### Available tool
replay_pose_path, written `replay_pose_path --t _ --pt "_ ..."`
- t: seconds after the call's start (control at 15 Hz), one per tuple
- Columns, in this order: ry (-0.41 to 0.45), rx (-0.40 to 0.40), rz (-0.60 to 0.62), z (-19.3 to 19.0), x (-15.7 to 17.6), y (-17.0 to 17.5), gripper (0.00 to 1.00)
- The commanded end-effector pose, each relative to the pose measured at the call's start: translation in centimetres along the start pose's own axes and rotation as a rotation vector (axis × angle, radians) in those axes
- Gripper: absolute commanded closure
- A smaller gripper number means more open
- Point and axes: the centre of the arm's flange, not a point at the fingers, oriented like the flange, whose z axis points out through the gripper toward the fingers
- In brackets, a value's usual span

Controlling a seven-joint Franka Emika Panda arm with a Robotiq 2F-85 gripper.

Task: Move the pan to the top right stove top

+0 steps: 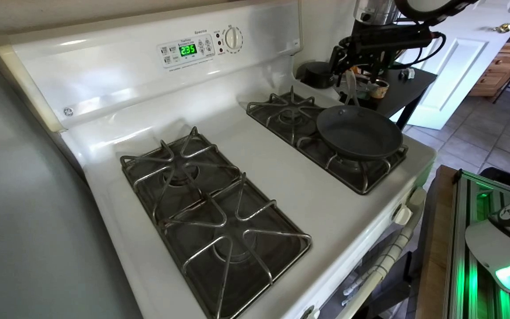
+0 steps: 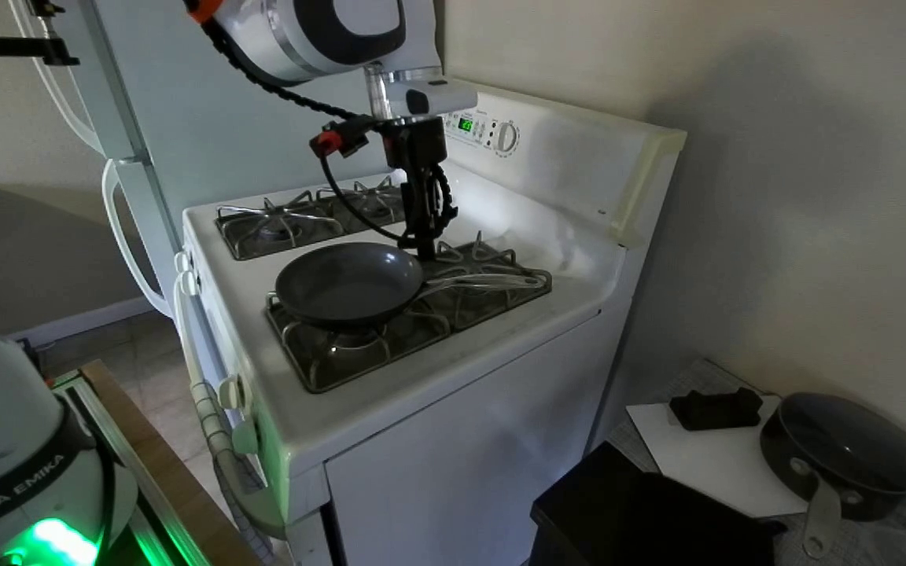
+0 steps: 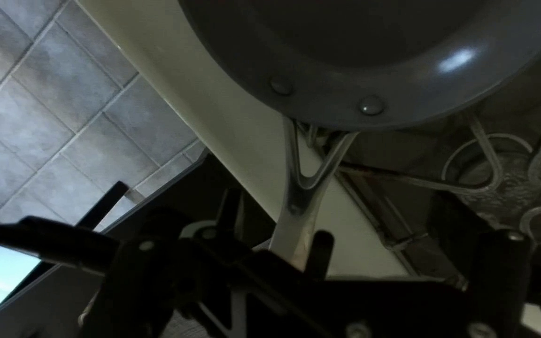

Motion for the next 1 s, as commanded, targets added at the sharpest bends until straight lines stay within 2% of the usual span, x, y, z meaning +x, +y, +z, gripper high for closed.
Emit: replay_pose_path --t 0.0,0.27,0.33,0.47,0.6,0.67,0.73,0.93 --pt "-0.009 -0.036 0.063 2.2 0.7 -0.4 0.0" --pt "-0.046 -0.054 0.094 3.8 0.7 -0.5 0.06" --pt "-0.05 -0.057 0.104 4.2 0.8 -0.6 0.21" --pt "-0.058 -0.061 0.116 4.7 0.9 -0.7 0.19" --pt "-0.064 -0.065 0.122 5.1 0.9 -0.9 0.05" --pt "-0.066 -0.067 0.123 5.3 1.0 -1.0 0.05" --pt "-0.071 -0.068 0.122 5.4 0.9 -1.1 0.0" --pt "-0.08 -0.071 0.121 5.8 0.8 -1.5 0.0"
